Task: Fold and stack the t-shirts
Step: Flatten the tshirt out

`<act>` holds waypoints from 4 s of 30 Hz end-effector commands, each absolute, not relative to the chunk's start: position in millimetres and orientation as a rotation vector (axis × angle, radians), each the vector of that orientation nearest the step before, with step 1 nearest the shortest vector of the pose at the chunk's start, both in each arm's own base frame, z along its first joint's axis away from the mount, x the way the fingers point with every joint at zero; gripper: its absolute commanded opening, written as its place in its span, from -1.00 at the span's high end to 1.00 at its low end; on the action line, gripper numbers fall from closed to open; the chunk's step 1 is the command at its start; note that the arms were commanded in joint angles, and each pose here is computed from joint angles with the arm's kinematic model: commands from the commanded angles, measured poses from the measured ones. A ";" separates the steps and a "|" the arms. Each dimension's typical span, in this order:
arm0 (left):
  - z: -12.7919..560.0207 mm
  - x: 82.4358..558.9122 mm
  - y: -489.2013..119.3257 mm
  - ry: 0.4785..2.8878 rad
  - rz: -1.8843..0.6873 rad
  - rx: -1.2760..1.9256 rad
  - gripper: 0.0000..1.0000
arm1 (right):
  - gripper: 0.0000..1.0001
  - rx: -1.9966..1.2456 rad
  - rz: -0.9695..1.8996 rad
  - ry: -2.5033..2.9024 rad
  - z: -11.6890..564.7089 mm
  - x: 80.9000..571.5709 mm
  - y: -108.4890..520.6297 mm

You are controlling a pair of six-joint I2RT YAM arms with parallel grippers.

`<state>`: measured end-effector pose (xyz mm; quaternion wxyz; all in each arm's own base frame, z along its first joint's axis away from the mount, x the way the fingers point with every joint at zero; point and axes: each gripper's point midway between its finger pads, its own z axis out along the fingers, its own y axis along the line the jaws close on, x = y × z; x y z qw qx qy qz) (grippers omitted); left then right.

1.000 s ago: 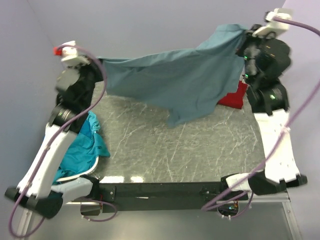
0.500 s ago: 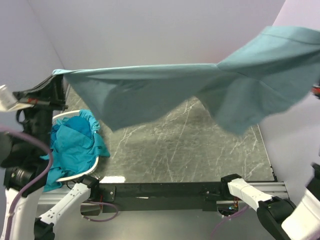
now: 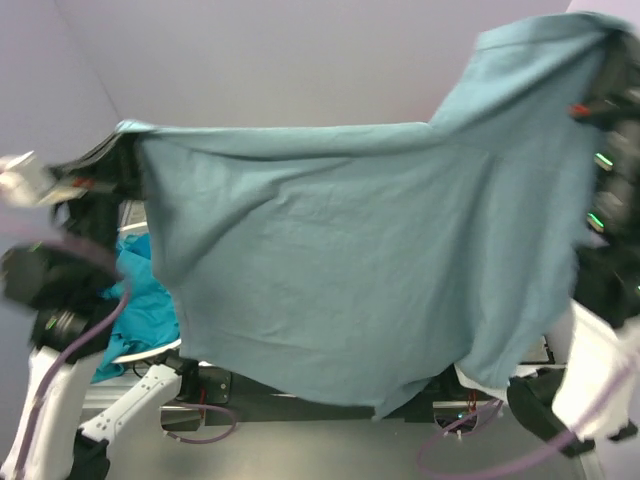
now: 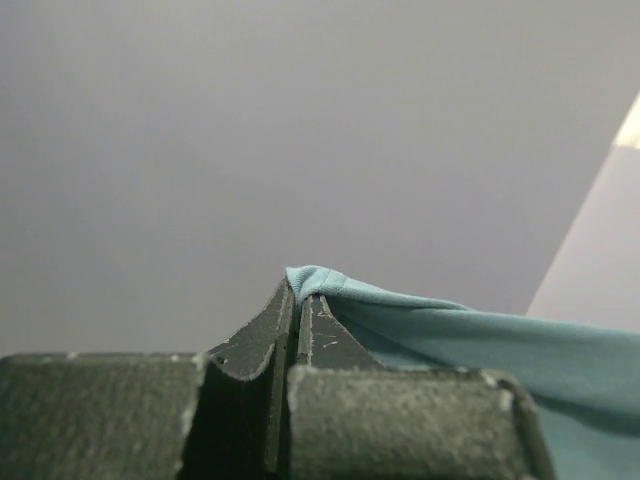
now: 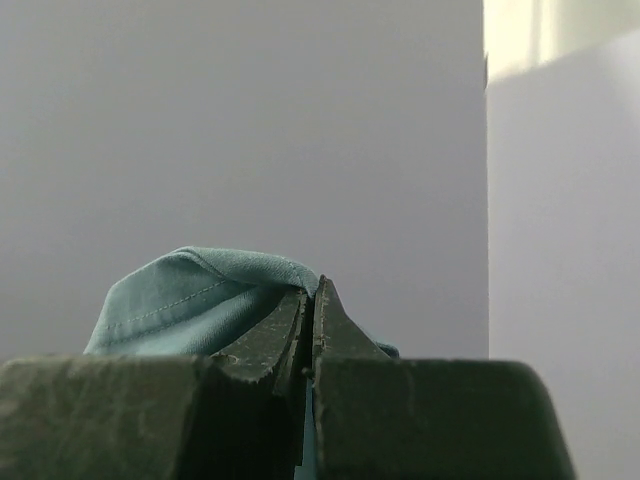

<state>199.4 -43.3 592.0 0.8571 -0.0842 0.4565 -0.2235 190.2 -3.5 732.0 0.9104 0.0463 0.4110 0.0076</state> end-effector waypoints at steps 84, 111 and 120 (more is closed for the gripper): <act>41.1 500.8 -128.1 2.373 -0.266 -0.233 -0.99 | -0.48 0.408 0.413 2.464 59.4 488.8 75.7; 61.7 392.9 -126.6 2.255 -0.290 -0.331 -0.99 | -0.43 0.384 0.333 2.522 34.8 369.5 112.8; 39.6 402.3 -132.7 2.309 -0.282 -0.319 -0.99 | -0.44 0.408 0.329 2.569 23.5 379.1 105.2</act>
